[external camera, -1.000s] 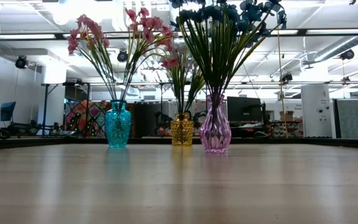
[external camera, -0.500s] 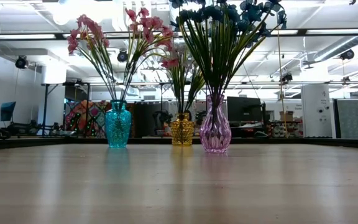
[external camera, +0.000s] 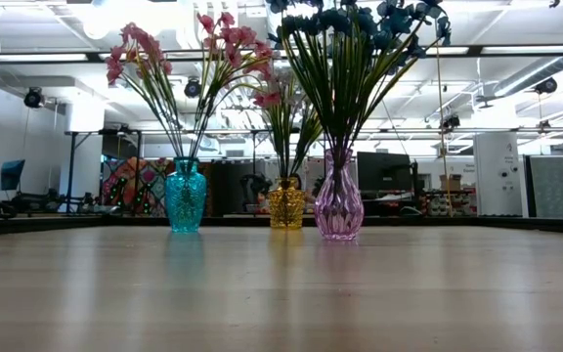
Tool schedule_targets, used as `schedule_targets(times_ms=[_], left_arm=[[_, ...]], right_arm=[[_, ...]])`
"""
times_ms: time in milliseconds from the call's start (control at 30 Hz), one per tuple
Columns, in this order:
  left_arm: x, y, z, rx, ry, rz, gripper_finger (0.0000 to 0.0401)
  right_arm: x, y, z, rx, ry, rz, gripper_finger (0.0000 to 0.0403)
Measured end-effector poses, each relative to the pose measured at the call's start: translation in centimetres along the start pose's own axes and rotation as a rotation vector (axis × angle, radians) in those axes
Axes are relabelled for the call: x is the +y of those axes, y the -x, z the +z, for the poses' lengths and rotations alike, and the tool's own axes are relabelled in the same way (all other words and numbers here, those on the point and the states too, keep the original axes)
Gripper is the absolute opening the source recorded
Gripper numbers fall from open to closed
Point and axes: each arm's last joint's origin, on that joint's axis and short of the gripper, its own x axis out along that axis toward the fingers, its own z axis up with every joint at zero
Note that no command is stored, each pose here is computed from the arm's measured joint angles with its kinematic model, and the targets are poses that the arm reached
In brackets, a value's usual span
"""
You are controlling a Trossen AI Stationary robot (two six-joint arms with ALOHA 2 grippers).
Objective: Sort flowers into vase by color
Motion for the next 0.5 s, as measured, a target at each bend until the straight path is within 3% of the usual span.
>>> schedule_targets(times_ms=[200, 500], left_arm=[[0.5, 2.8, 1.9, 0.062, 0.028, -0.001, 0.0], [2.0, 7.5, 2.0, 0.377, 0.062, 0.27, 0.0]], right_arm=[[-0.3, 0.9, 1.1, -0.004, -0.002, -0.007, 0.0203], [-0.4, 1.2, 1.3, -0.003, 0.002, -0.008, 0.0203]])
